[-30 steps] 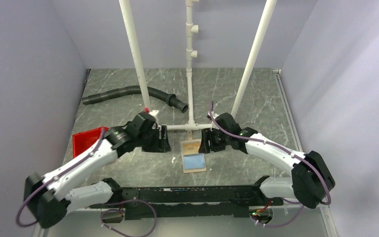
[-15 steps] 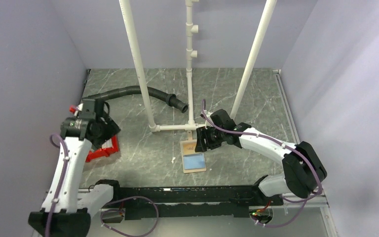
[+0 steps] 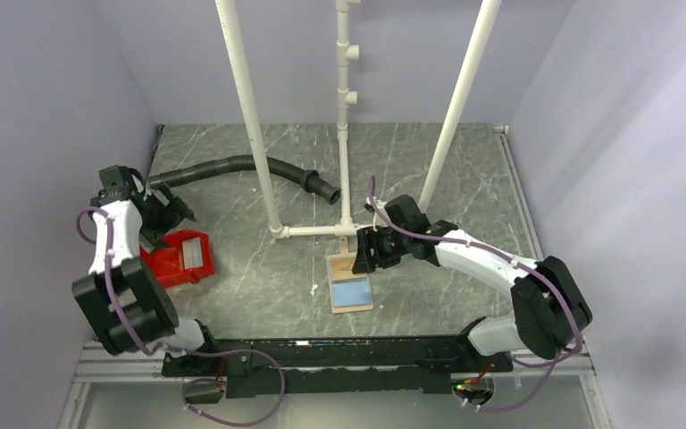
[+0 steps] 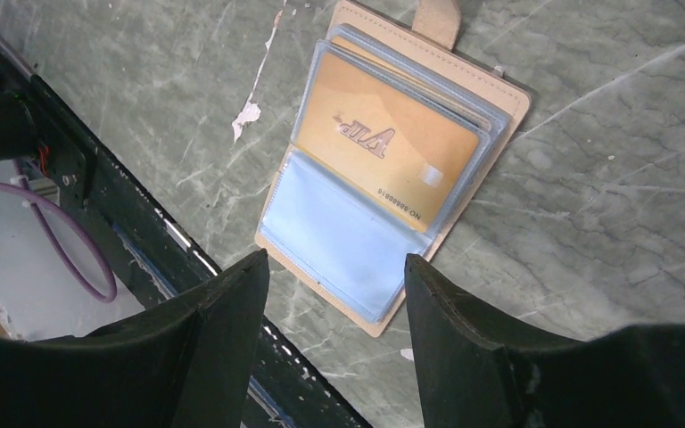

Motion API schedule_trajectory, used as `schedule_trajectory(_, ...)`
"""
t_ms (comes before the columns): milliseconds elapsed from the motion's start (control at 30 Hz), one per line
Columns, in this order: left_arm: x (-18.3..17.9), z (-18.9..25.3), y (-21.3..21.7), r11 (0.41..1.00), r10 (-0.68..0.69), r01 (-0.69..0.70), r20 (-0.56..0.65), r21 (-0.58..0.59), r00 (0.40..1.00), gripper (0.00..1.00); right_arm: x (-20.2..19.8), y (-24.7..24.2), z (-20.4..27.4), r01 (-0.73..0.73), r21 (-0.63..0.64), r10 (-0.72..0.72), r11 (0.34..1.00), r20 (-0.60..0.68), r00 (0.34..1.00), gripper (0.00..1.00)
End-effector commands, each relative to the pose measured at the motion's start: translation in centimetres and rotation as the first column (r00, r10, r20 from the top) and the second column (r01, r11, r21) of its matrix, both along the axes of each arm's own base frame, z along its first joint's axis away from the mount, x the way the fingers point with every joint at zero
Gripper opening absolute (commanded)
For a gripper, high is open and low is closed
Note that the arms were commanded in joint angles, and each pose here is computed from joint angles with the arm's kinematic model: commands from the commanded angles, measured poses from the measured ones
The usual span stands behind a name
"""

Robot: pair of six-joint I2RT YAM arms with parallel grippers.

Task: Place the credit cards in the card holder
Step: Pick up the credit card from the storage box.

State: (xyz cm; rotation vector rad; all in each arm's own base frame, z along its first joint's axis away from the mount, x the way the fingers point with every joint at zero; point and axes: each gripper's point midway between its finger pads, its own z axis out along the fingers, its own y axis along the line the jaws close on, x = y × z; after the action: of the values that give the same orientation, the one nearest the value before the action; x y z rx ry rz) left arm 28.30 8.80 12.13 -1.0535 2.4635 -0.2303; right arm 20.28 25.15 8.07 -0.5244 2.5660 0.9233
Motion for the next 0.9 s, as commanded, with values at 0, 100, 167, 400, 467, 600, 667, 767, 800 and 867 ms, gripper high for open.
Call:
schedule_trajectory(0, 3.4, -2.3, 0.5, 0.994, -0.106, 0.107, 0.055, -0.015, 0.993, 0.99, 0.9, 0.9, 2.1, -0.030, 0.059, 0.025, 0.998, 0.072, 0.997, 0.60)
schedule_trajectory(100, 3.3, -3.4, 1.0, 0.995, -0.098, 0.098, 0.021, -0.007, 0.995, 0.99, 0.9, 0.7, 1.9, -0.022, 0.045, 0.019, 0.999, 0.076, 0.997, 0.60)
schedule_trajectory(167, 3.1, -3.8, 1.3, 0.995, -0.101, 0.101, -0.003, 0.006, 0.995, 0.99, 1.0, 0.6, 1.8, -0.018, 0.040, 0.015, 0.999, 0.079, 0.997, 0.60)
schedule_trajectory(400, 2.5, -5.7, -0.4, 0.989, -0.112, 0.109, -0.031, -0.100, 0.993, 0.99, 0.9, 0.5, 1.6, -0.018, 0.035, 0.016, 0.999, 0.075, 0.997, 0.60)
schedule_trajectory(467, 2.5, -5.7, -0.6, 0.989, -0.105, 0.102, -0.022, -0.109, 0.994, 0.99, 0.9, 0.5, 1.5, -0.017, 0.035, 0.015, 0.999, 0.075, 0.997, 0.60)
schedule_trajectory(600, 2.4, -5.8, -1.0, 0.986, -0.115, 0.111, -0.026, -0.127, 0.993, 1.00, 1.0, 0.5, 1.6, -0.020, 0.037, 0.017, 0.999, 0.076, 0.997, 0.60)
schedule_trajectory(667, 2.3, -5.6, -1.4, 0.982, -0.123, 0.119, -0.014, -0.146, 0.992, 0.99, 1.0, 0.5, 1.6, -0.019, 0.036, 0.016, 0.999, 0.076, 0.997, 0.60)
schedule_trajectory(767, 2.1, -5.0, -2.0, 0.978, -0.128, 0.126, 0.003, -0.168, 0.992, 0.98, 1.0, 0.5, 1.5, -0.016, 0.031, 0.014, 0.999, 0.075, 0.997, 0.60)
schedule_trajectory(800, 2.0, -4.8, -2.2, 0.976, -0.130, 0.129, 0.005, -0.173, 0.991, 0.97, 1.0, 0.4, 1.4, -0.015, 0.029, 0.013, 0.999, 0.073, 0.997, 0.60)
schedule_trajectory(867, 1.7, -4.7, -2.4, 0.975, -0.131, 0.130, 0.003, -0.178, 0.991, 0.95, 1.0, 0.5, 1.3, -0.016, 0.031, 0.014, 0.999, 0.070, 0.997, 0.60)
